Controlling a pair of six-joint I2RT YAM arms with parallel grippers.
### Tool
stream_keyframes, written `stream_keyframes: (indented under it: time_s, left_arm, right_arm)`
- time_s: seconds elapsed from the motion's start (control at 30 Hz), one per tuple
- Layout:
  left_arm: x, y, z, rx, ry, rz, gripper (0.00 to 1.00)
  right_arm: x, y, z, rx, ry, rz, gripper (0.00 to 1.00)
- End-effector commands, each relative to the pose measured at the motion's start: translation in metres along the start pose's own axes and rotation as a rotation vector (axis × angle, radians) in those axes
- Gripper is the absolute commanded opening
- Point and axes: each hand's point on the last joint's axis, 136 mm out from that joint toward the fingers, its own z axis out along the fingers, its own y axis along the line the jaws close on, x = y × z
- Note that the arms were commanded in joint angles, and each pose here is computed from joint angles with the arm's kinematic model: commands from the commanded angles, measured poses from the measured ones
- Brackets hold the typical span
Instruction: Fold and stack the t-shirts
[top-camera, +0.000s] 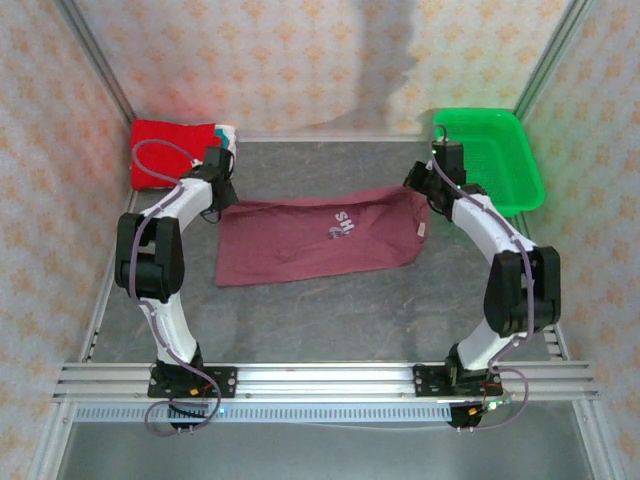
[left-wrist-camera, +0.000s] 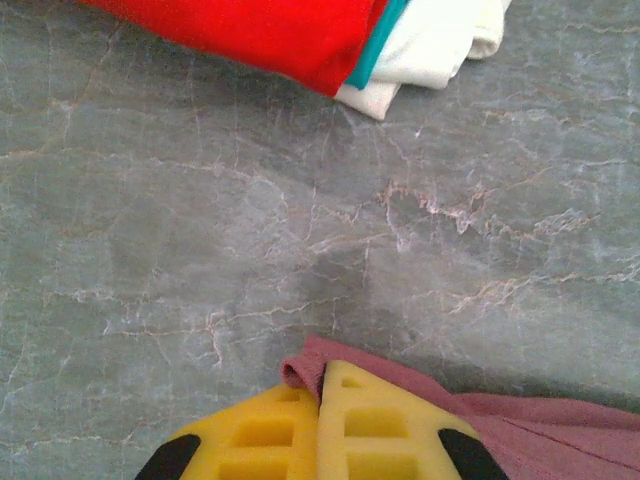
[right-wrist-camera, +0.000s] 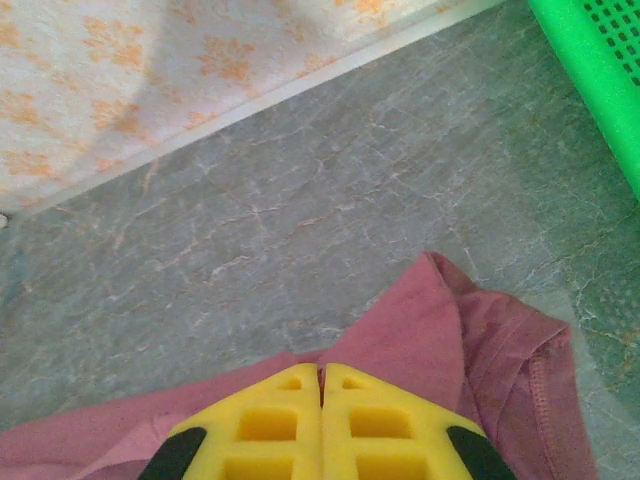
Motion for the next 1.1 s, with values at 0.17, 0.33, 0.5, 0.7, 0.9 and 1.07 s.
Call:
stream_keyframes:
  time_s: [0.17,0.33,0.5,0.7,0.9,1.07]
  left_arm:
    - [0.015,0.023,-0.016,-0.041,0.013,-0.007,0.0]
    - [0.043,0.038,-0.02,-0.065,0.052,-0.038,0.28]
    - [0.066,0.043,-0.032,-0.047,0.073,-0.037,0.36]
    - [0.04,0.028,-0.046,-0.019,0.018,0.006,0.37]
    - [0.027,-0.026,-0.039,0.007,0.044,0.179,0.37]
    - [0.033,-0.028,-0.011,-0.058,0.11,0.198,0.36]
  right_arm:
    - [0.021,-0.003,-0.024,-0.026,0.008,0.019,0.0]
    - [0.056,-0.013,-0.038,-0.04,0.064,0.05,0.21]
    - [0.067,-0.02,-0.065,-0.028,0.043,0.06,0.27]
    - [0.058,0.007,-0.051,-0.067,0.091,0.013,0.29]
    - [0.076,0.039,0.007,0.004,0.299,-0.094,0.4]
    - [0.079,0.026,0.052,0.153,0.391,-0.076,0.49]
